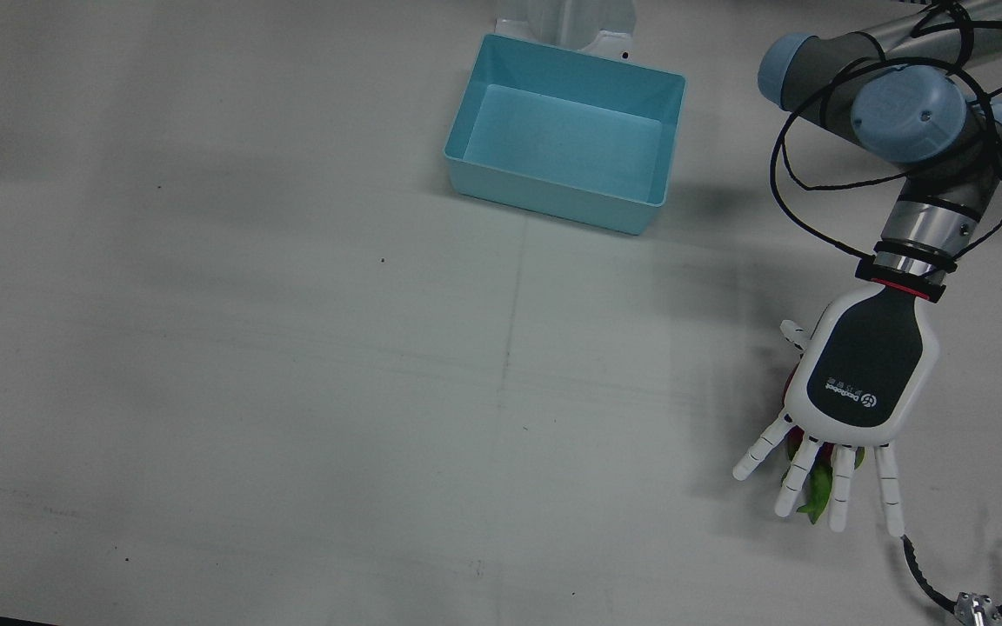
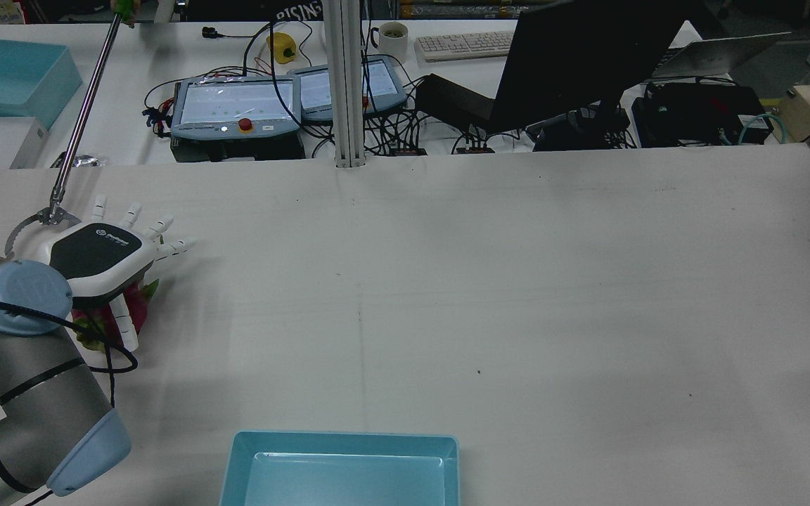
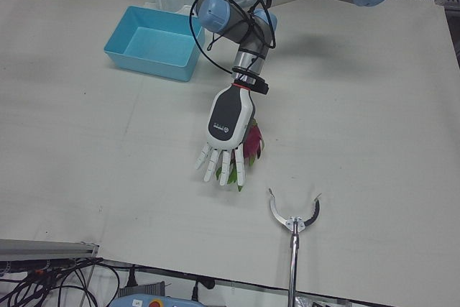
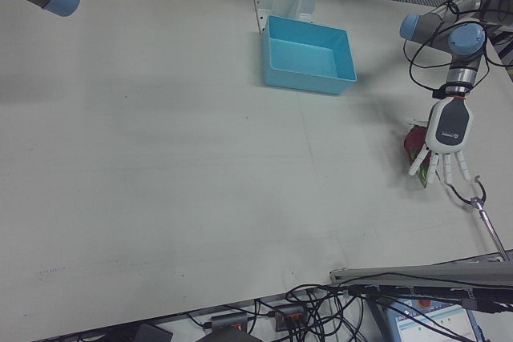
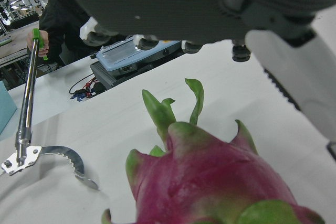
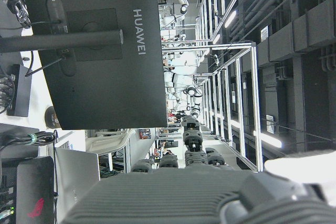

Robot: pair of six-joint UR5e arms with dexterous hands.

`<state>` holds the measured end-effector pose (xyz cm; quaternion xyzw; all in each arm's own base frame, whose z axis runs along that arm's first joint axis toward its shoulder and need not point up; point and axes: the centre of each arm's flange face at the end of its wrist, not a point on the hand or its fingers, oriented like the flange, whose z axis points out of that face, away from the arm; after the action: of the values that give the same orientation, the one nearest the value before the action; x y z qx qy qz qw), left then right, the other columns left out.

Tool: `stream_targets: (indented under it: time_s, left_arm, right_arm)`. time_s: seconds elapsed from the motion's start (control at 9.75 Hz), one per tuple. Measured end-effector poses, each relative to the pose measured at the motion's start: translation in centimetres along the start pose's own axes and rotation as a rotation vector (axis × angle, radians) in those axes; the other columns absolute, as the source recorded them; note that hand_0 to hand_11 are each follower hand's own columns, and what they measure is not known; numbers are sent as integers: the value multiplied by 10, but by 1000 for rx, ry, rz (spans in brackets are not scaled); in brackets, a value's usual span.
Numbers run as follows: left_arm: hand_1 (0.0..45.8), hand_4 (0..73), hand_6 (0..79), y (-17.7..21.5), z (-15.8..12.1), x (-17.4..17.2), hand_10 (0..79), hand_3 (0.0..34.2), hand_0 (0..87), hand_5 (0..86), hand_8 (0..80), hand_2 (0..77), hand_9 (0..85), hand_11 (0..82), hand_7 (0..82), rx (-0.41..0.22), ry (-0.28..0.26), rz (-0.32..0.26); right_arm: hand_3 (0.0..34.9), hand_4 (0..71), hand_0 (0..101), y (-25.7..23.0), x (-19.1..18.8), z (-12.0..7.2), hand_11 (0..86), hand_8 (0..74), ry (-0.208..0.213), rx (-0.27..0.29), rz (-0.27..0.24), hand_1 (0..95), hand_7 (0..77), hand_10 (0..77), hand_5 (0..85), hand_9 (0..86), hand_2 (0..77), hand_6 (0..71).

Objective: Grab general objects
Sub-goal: 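Close the left hand fingers around the dragon fruit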

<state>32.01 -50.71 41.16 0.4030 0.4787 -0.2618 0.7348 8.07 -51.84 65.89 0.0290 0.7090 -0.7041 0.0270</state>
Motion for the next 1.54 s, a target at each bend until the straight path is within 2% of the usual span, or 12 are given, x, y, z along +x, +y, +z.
stream_targets:
  time_s: [0.72,1.03,1.44,1.54]
  left_arm:
    - [0,0,0,14,-9,-65,5,294,413,27,11,5,11,11,0,-8,-46,73]
    - [0,0,0,14,-9,-69,11,295,418,27,11,0,11,11,0,-3,-38,72]
    - [0,0,0,15,-5,-66,5,299,423,27,11,0,11,11,0,10,2,60]
    - [0,0,0,15,-5,-65,11,289,423,22,11,0,11,11,22,12,8,58]
  right_arm:
    - [0,0,0,0,0,0,5,0,0,1,0,60,0,0,0,11,16,0]
    - [0,0,0,0,0,0,11,0,0,1,0,60,0,0,0,11,16,0]
    - [0,0,0,0,0,0,5,0,0,1,-1,60,0,0,0,11,16,0]
    - [0,0,0,0,0,0,11,0,0,1,-1,60,0,0,0,11,16,0]
